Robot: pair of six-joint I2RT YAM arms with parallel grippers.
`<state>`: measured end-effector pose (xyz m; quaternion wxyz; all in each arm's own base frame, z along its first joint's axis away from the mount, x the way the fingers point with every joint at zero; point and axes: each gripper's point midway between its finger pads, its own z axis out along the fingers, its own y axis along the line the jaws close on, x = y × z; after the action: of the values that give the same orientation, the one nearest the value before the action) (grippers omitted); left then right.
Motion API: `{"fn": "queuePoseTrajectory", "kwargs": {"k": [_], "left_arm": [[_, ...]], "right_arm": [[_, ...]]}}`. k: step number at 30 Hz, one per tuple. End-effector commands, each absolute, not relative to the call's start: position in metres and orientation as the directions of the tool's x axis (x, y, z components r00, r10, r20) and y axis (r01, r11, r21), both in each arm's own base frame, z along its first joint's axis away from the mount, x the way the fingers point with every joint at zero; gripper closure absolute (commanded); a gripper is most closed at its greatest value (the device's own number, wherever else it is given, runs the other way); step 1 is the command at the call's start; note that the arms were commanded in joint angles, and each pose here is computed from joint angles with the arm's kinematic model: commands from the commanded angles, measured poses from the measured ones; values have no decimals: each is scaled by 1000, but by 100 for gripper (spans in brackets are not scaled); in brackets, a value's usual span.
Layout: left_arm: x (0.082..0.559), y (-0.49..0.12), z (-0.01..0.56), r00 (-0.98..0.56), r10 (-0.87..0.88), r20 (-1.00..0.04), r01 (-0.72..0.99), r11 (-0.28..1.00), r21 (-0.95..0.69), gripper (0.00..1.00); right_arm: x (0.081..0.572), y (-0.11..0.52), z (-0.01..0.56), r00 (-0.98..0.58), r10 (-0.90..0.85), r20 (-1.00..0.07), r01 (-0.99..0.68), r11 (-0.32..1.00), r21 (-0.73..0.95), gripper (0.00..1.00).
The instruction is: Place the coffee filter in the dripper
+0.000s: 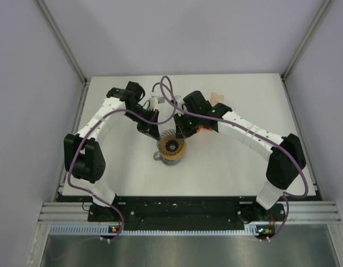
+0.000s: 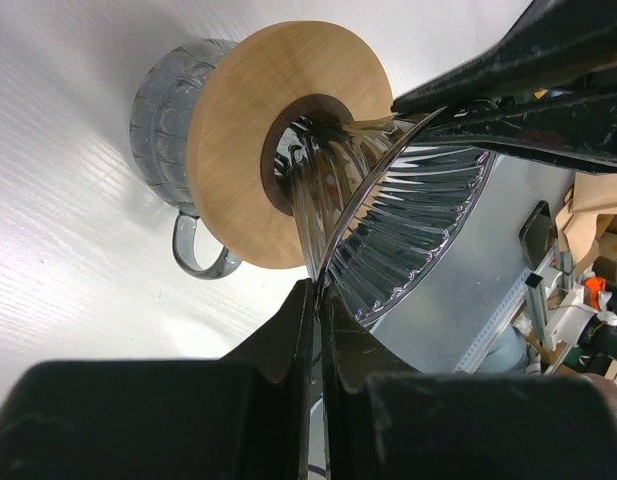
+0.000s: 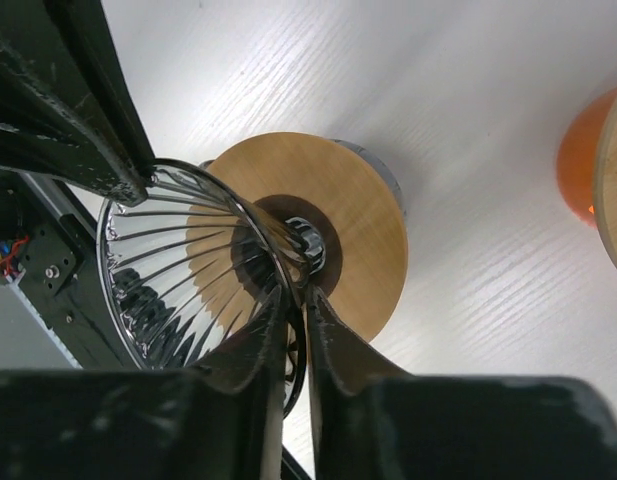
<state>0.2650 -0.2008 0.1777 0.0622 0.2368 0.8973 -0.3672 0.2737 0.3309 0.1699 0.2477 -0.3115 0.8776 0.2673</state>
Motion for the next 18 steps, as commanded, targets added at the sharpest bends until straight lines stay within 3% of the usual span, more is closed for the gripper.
{"fn": "queuePoseTrajectory", "kwargs": {"k": [1, 5, 10, 18], "left_arm": [[268, -197, 182, -863, 397, -314, 504, 626, -595, 92], [276, -195, 185, -829, 412, -379, 559, 624, -546, 76], [289, -200, 193, -817, 388, -427, 574, 623, -531, 65], [299, -210, 188, -812, 383, -442, 580, 617, -532, 64]], "right_arm": [[285, 334, 190, -644, -358, -675, -681, 671, 294, 97], [275, 335, 176, -704, -376, -602, -660, 659, 360, 100], [269, 336, 163, -765, -397, -507, -626, 644, 439, 100], [273, 337, 153, -789, -411, -458, -605, 649, 461, 100]]}}
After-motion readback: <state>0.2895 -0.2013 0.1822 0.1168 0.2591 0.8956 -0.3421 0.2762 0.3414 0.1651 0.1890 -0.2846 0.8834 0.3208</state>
